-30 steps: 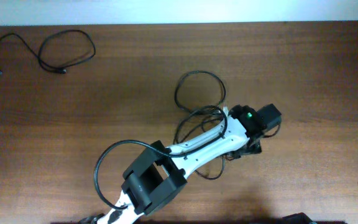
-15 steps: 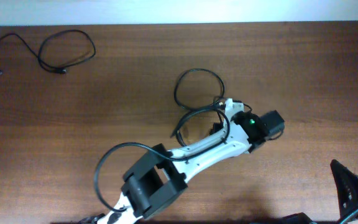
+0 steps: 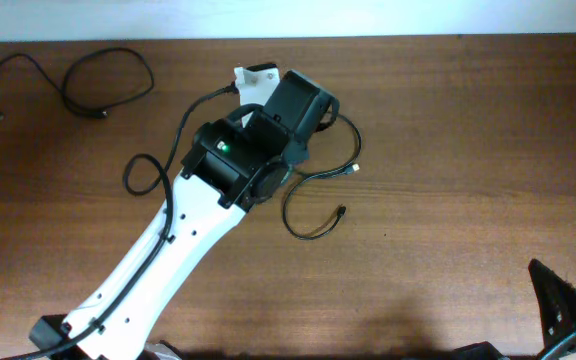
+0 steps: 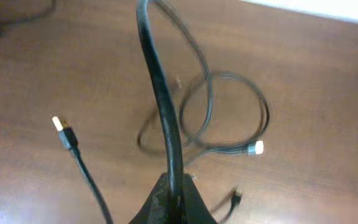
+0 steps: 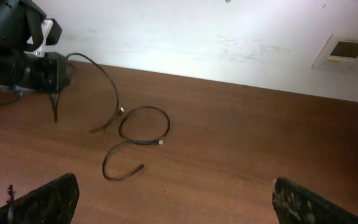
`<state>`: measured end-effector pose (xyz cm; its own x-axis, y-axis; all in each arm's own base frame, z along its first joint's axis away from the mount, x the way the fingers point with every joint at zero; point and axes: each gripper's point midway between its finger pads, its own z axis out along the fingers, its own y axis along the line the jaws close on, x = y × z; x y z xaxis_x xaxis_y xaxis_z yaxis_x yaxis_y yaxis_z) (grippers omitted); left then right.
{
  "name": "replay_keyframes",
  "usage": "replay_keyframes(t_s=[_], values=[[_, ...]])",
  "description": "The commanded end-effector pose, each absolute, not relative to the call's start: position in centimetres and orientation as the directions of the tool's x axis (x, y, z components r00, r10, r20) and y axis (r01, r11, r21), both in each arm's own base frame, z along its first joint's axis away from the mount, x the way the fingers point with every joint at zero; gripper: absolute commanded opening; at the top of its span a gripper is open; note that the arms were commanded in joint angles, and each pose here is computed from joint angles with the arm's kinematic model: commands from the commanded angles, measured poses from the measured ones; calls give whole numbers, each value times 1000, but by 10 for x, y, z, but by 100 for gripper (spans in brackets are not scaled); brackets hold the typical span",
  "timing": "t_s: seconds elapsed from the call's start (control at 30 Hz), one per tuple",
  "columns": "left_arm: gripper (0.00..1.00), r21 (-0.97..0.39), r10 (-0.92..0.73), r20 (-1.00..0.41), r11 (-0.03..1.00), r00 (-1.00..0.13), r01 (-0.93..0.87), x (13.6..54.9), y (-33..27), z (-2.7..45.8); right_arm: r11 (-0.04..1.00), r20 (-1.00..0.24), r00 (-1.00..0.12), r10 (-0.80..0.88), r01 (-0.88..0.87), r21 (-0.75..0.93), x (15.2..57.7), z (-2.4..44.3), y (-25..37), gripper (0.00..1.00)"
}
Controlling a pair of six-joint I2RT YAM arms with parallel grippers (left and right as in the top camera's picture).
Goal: Untangle cables
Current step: 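Grasp a black cable with the left gripper and pull it left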
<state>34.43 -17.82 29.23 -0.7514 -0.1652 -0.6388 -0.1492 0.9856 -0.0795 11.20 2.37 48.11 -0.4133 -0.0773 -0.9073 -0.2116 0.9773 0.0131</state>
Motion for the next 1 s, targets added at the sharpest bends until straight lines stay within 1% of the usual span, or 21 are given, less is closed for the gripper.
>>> replay_keyframes(t_s=[0.0, 0.17, 0.23, 0.3, 0.33, 0.37, 0.4, 0.43, 0.47, 0.5, 0.57, 0.6, 0.63, 0.7, 0.77, 0.8, 0.83, 0.87, 0.93, 0.97], values=[[0, -92, -135, -567, 991, -812, -100, 326, -181, 286, 981, -905, -419, -69, -191, 14, 111, 479, 20, 99], [0, -42, -138, -525, 990, -840, -136, 319, -161, 279, 981, -905, -419, -69, -191, 14, 111, 479, 20, 99], [0, 8, -155, -481, 983, -863, -181, 313, -139, 272, 981, -905, -419, -69, -191, 14, 111, 479, 20, 99], [0, 26, -231, -448, 962, -864, -270, 310, -115, 268, 981, -905, -419, -69, -191, 14, 111, 479, 20, 98], [0, 34, -297, -430, 938, -852, -344, 310, -96, 266, 981, -905, -419, -69, -191, 14, 111, 479, 20, 99], [0, 31, -366, -419, 909, -831, -416, 310, -80, 264, 981, -905, -419, -69, -191, 14, 111, 479, 20, 99], [0, -7, -415, -396, 893, -819, -450, 314, -74, 263, 981, -905, -419, -69, -191, 14, 111, 479, 20, 98], [0, -45, -412, -375, 903, -830, -428, 317, -77, 262, 981, -905, -419, -69, -191, 14, 111, 479, 20, 98], [0, -96, -332, -362, 943, -871, -320, 324, -91, 263, 982, -905, -419, -68, -191, 14, 111, 479, 20, 99], [0, -17, -245, -420, 965, -874, -263, 331, -79, 268, 982, -905, -419, -68, -191, 14, 111, 479, 20, 98], [0, 102, -286, -525, 914, -802, -393, 337, -46, 278, 981, -905, -419, -69, -191, 14, 111, 479, 20, 98], [0, 88, -301, -559, 905, -773, -416, 345, -45, 282, 982, -905, -419, -68, -191, 14, 111, 479, 20, 99], [0, 1, -323, -538, 923, -779, -384, 351, -62, 280, 981, -905, -419, -69, -191, 14, 111, 479, 20, 99], [0, -61, -335, -501, 934, -798, -353, 356, -78, 271, 982, -905, -419, -68, -191, 14, 111, 479, 20, 98], [1, -80, -385, -473, 915, -792, -396, 366, -84, 246, 981, -905, -419, -69, -191, 14, 111, 479, 20, 98], [6, -64, -385, -455, 913, -803, -402, 370, -85, 230, 981, -905, -419, -69, -191, 14, 111, 479, 20, 98], [8, -44, -380, -438, 914, -815, -403, 372, -86, 213, 982, -905, -419, -68, -191, 14, 111, 479, 20, 99], [7, -21, -375, -416, 915, -828, -404, 376, -88, 188, 981, -905, -419, -69, -191, 14, 111, 479, 20, 98], [0, 4, -369, -395, 915, -842, -403, 384, -91, 147, 982, -905, -419, -68, -191, 14, 111, 479, 20, 99], [0, 8, -348, -399, 924, -849, -383, 390, -93, 131, 981, -905, -419, -69, -191, 14, 111, 479, 20, 99]])
